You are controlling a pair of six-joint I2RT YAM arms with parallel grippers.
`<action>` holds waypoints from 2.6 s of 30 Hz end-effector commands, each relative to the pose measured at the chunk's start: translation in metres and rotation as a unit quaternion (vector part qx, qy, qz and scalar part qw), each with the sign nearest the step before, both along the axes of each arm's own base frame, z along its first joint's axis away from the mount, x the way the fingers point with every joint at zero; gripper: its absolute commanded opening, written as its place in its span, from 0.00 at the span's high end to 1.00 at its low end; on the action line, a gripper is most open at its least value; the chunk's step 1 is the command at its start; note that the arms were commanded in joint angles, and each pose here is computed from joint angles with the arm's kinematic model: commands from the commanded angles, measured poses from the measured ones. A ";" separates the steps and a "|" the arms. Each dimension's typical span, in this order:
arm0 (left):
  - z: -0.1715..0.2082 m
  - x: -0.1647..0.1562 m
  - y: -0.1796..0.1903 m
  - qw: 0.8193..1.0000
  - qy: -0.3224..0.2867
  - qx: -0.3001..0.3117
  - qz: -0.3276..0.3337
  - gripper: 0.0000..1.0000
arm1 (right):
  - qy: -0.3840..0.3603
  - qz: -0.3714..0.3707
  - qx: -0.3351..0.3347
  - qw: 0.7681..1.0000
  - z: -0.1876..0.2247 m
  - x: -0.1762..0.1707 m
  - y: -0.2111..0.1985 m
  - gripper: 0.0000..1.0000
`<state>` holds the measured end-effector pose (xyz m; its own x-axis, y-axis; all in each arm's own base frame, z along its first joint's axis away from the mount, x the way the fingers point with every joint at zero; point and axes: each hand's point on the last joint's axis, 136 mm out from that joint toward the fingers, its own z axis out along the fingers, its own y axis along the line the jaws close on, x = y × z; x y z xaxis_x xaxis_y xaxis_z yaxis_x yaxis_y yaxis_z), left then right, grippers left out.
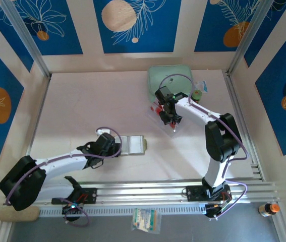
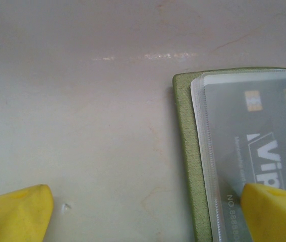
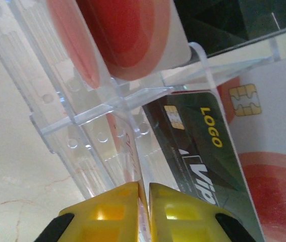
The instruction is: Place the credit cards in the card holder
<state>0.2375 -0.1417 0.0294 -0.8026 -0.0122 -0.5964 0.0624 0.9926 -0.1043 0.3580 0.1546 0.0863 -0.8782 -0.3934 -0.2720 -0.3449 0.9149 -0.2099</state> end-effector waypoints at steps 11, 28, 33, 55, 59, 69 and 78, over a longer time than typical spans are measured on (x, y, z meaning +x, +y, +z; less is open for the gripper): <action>-0.001 -0.001 0.007 1.000 0.002 0.000 0.012 0.05 | -0.054 0.077 0.049 0.994 0.061 -0.014 0.040 1.00; -0.001 -0.005 0.015 1.000 0.008 0.014 0.025 0.05 | 0.003 -0.030 0.505 0.863 0.068 -0.065 0.157 1.00; -0.003 -0.007 0.017 0.999 0.013 0.018 0.028 0.06 | 0.003 -0.055 0.545 0.836 0.043 -0.078 0.174 1.00; -0.005 -0.009 0.020 0.999 0.018 0.021 0.032 0.06 | 0.020 -0.107 0.550 0.828 -0.019 -0.089 0.186 1.00; -0.005 -0.010 0.020 0.999 0.019 0.021 0.032 0.06 | 0.023 -0.114 0.544 0.831 -0.028 -0.092 0.184 1.00; -0.003 -0.010 0.020 0.999 0.017 0.018 0.032 0.06 | 0.027 -0.127 0.539 0.832 -0.038 -0.094 0.179 1.00; -0.003 -0.010 0.020 0.999 0.016 0.016 0.034 0.06 | 0.054 -0.131 0.541 0.829 -0.045 -0.096 0.185 1.00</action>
<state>0.2290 -0.1312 0.0274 -0.8207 -0.0219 -0.5709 0.0308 0.9961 -0.0825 0.2633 0.3351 0.0437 -0.9295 0.2438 -0.2769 -0.0768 0.6064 0.7915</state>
